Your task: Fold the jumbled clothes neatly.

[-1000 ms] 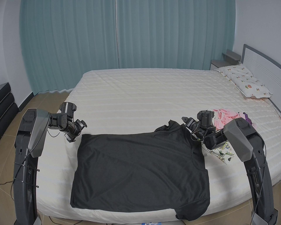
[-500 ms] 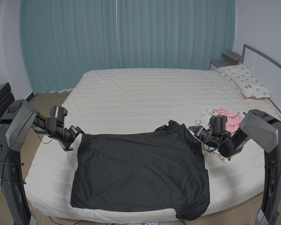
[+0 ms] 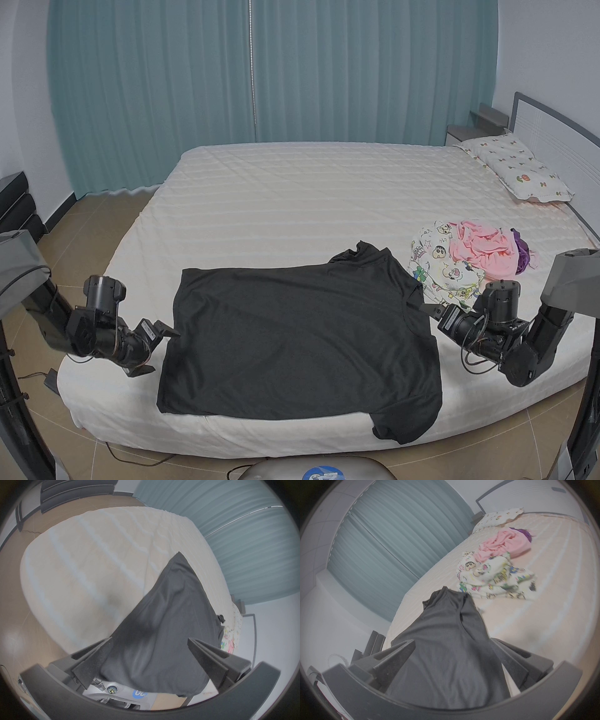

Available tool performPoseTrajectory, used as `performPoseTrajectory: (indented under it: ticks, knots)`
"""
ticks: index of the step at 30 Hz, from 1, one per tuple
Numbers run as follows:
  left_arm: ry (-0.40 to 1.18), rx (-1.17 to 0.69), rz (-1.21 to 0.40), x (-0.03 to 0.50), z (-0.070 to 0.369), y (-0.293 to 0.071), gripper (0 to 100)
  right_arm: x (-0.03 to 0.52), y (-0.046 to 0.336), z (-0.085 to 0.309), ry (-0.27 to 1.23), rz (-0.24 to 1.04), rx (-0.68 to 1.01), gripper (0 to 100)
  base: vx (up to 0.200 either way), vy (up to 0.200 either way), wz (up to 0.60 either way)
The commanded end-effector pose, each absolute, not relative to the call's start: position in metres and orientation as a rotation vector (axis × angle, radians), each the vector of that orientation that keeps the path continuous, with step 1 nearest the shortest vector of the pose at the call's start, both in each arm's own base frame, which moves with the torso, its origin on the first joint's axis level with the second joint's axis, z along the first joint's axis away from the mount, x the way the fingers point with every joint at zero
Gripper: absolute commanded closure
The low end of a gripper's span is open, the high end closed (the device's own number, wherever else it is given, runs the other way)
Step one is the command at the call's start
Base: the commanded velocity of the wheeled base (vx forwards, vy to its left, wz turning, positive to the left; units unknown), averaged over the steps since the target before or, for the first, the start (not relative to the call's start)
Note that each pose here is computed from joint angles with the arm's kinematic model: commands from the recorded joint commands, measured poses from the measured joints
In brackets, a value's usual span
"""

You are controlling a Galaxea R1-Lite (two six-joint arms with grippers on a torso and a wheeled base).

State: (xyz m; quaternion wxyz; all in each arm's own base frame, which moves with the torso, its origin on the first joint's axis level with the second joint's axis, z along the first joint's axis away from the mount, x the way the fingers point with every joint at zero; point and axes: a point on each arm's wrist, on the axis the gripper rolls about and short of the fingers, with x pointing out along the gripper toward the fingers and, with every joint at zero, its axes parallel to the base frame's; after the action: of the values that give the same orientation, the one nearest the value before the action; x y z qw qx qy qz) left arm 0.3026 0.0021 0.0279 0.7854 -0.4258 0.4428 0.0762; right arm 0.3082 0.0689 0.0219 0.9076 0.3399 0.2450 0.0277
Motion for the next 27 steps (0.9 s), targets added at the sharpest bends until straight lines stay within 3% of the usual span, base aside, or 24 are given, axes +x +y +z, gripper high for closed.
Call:
performPoseTrajectory:
  ticks: [1,9,27]
  knots:
    - [0.961,-0.887,0.13,0.265,0.023,-0.002,0,0.278,0.065,-0.004,0.59,0.025,0.752,0,0.0,0.0,0.0]
    - [0.995,-0.755,0.157,0.265,-0.005,-0.008,0,0.267,0.062,-0.008,0.558,0.066,0.763,0,0.0,0.0,0.0]
    - [0.875,-0.633,0.188,0.291,-0.036,-0.033,0,0.267,0.063,-0.007,0.554,0.067,0.768,0,0.0,0.0,0.0]
